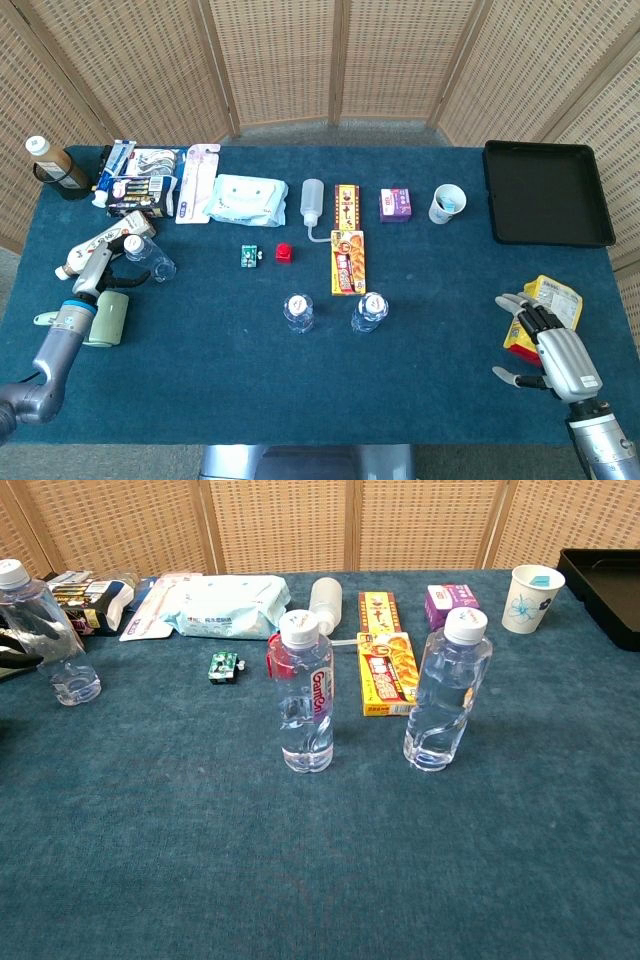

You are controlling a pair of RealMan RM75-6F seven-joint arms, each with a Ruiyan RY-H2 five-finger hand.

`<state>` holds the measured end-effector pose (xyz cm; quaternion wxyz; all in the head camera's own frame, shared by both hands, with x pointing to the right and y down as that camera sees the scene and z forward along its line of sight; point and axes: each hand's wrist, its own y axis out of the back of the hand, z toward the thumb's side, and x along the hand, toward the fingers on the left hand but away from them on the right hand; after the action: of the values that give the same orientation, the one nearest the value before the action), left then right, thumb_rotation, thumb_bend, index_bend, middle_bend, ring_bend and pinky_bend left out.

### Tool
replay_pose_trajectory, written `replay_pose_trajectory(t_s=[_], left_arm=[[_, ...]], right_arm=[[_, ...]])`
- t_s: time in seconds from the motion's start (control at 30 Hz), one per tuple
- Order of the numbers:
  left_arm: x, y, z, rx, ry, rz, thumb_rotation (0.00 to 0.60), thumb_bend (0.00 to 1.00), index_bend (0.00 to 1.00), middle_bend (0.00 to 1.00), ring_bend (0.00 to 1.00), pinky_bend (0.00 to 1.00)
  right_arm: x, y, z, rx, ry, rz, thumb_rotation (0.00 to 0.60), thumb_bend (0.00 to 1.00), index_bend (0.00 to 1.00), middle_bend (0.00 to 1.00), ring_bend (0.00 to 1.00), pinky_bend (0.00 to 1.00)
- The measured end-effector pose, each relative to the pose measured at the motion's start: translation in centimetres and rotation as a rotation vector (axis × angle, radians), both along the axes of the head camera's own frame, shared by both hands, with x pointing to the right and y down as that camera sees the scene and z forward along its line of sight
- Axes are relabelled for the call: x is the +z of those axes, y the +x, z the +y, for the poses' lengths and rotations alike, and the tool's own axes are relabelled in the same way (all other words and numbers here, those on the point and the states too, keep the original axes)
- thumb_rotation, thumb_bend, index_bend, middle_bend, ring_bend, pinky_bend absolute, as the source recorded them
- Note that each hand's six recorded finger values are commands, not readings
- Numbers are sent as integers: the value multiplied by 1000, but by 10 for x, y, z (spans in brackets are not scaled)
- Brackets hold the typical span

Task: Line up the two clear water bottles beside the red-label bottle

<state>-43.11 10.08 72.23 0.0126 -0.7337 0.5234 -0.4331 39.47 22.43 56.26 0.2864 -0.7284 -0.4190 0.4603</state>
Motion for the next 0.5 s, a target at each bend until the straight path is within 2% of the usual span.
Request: replay_pose_trajectory(t_s=[0.17,0.3,0.5], left_arm=[[-3,1,-4,-26,32,5,600,315,433,420,266,320],[-7,3,-4,-31,44,20,600,317,434,421,267,325],[-22,8,-3,1,67,53,600,313,434,420,267,333]], right_arm=[[-1,2,0,4,4,-4,600,25,145,137,120,164],[-1,1,0,2,5,-2,600,26,145,137,119,164],[0,0,0,-1,4,0,600,25,145,137,119,164]])
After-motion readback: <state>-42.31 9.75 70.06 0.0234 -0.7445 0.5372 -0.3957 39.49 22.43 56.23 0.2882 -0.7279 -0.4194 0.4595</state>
